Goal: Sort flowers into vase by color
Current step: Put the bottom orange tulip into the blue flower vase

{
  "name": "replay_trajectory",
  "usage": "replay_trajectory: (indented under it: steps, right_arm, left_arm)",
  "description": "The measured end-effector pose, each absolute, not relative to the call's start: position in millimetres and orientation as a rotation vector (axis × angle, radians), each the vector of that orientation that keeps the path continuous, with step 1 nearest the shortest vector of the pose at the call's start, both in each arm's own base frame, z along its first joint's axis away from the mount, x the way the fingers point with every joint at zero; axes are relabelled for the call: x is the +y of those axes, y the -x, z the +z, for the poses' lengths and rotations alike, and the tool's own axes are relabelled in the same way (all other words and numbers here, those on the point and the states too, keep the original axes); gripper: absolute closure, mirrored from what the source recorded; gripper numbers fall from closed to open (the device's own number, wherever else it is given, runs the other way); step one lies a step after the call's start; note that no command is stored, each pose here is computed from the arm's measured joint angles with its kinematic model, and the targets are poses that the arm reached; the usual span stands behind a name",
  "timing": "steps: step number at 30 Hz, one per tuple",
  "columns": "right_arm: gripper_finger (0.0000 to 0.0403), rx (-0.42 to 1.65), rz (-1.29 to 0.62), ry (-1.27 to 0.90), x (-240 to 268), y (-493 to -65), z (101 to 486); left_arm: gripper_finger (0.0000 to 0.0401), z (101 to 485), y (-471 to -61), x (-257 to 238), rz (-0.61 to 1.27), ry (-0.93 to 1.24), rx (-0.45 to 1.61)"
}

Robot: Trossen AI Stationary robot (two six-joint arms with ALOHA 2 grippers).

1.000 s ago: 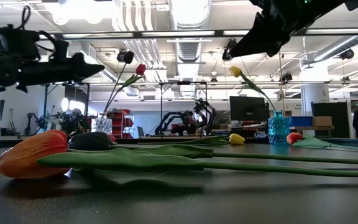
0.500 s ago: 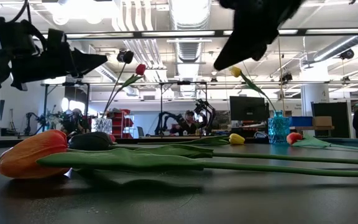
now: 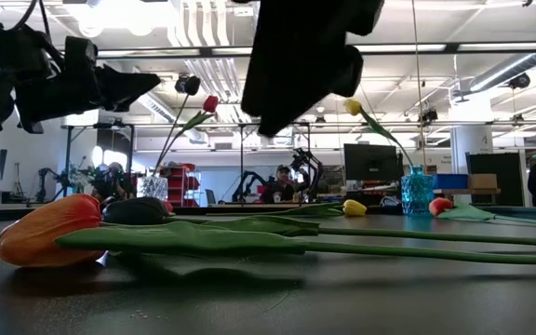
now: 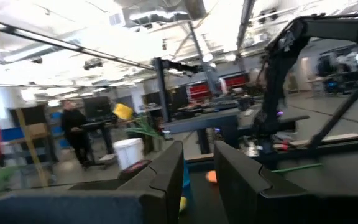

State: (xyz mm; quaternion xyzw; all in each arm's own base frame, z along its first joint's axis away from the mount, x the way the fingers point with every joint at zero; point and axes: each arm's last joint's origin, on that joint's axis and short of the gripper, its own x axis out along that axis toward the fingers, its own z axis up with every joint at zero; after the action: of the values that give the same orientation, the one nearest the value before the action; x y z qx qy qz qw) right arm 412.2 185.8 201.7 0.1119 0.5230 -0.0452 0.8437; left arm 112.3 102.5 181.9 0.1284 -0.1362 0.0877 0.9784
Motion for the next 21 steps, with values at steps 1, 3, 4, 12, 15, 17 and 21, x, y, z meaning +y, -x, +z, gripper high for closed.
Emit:
replay_trajectory:
  steps: [1,3,4,12,15,17,21]
  right_arm:
    - [0.0235,1.126,-0.103,-0.236,189.5,-416.3,198.6]
    - [0.0232,1.162,-0.109,-0.248,197.0,-424.3,192.3]
    - [0.0232,1.178,-0.112,-0.248,200.8,-427.7,189.4]
    - [0.0246,1.274,-0.192,-0.232,223.3,-446.9,160.8]
    - [0.025,1.305,-0.229,-0.203,224.0,-451.4,148.3]
    - [0.0254,1.318,-0.235,-0.194,225.6,-453.3,144.6]
    - [0.0272,1.353,-0.241,-0.178,222.6,-454.1,144.0]
  left_arm:
    - [0.0325,181.7,-112.4,102.2,0.162,-0.247,-0.272]
    - [0.0325,181.6,-112.7,101.4,0.139,-0.227,-0.271]
    - [0.0325,181.3,-113.0,100.9,0.124,-0.222,-0.269]
    - [0.0325,179.2,-115.5,99.1,0.1,-0.186,-0.253]
    - [0.0325,177.5,-116.1,99.3,0.099,-0.172,-0.239]
    - [0.0325,177.5,-116.1,99.3,0.099,-0.172,-0.24]
    - [0.0325,177.9,-116.0,99.2,0.103,-0.193,-0.242]
